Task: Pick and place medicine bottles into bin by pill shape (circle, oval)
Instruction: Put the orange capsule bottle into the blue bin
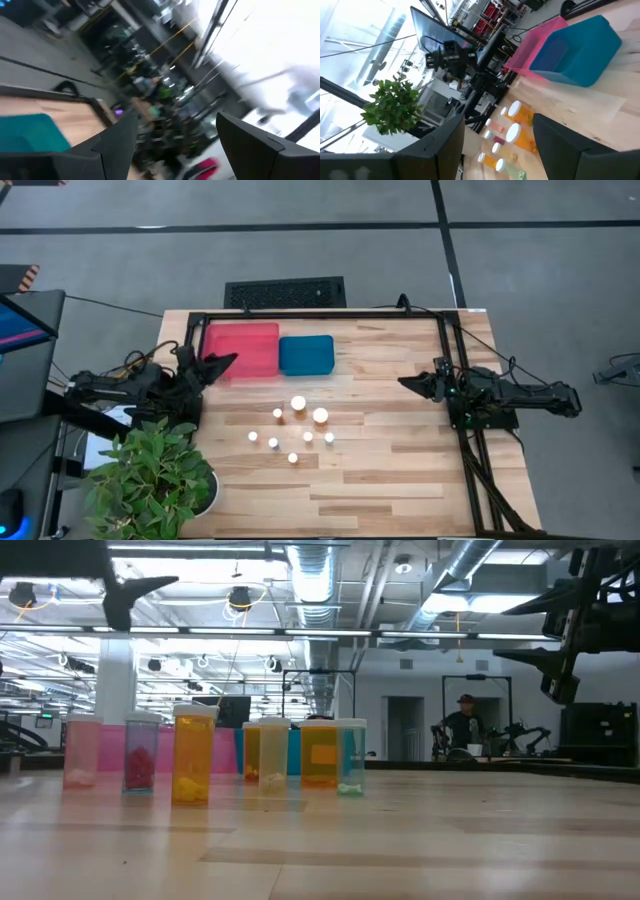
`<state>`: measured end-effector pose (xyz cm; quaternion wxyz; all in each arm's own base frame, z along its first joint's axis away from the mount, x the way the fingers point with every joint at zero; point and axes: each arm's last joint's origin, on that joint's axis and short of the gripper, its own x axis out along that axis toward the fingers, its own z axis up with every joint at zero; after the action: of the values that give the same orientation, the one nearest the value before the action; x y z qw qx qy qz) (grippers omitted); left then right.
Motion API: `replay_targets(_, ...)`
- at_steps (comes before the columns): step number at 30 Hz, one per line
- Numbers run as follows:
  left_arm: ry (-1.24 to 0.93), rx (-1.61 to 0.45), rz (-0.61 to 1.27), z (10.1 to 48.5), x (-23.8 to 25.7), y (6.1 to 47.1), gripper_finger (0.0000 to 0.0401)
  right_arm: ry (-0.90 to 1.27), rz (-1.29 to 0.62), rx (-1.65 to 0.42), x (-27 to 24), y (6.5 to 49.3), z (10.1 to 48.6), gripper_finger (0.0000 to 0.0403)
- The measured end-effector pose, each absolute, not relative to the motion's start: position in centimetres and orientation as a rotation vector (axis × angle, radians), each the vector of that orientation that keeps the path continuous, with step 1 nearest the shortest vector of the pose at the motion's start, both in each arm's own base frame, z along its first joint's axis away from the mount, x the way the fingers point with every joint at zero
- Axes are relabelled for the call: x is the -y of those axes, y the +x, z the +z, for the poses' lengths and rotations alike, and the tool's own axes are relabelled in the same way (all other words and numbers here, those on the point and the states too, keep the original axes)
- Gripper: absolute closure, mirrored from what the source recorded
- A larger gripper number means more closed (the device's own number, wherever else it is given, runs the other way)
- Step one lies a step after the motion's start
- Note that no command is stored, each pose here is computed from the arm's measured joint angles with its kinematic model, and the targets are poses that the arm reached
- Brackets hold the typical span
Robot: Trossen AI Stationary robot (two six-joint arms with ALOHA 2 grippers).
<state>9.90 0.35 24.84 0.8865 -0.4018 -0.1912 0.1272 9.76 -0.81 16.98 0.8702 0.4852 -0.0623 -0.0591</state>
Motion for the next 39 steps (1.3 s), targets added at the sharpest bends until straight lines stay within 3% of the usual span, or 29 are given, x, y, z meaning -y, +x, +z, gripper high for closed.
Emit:
replay_targets(4,-0.734,0.186,0.327,27.2,0.0,12.6,0.0137,0.992,-0.127,0.13,0.8,9.8,17.0,0.0159)
replay_targets(15,-0.365,-0.707,0.363,29.3,1.4,21.1,0.0117,0.959,-0.129,0.127,0.9,9.8,17.0,0.0159)
replay_targets(19,-0.243,-0.842,0.282,27.9,1.9,24.0,0.0117,0.959,-0.13,0.124,0.9,9.8,17.0,0.0159)
replay_targets(27,-0.272,-1.169,0.169,21.8,2.3,27.3,0.0117,0.959,-0.13,0.119,0.8,9.8,16.9,0.0159)
replay_targets(39,-0.169,-1.233,0.23,19.5,2.8,28.2,0.0117,0.959,-0.131,0.115,0.8,9.8,16.9,0.0159)
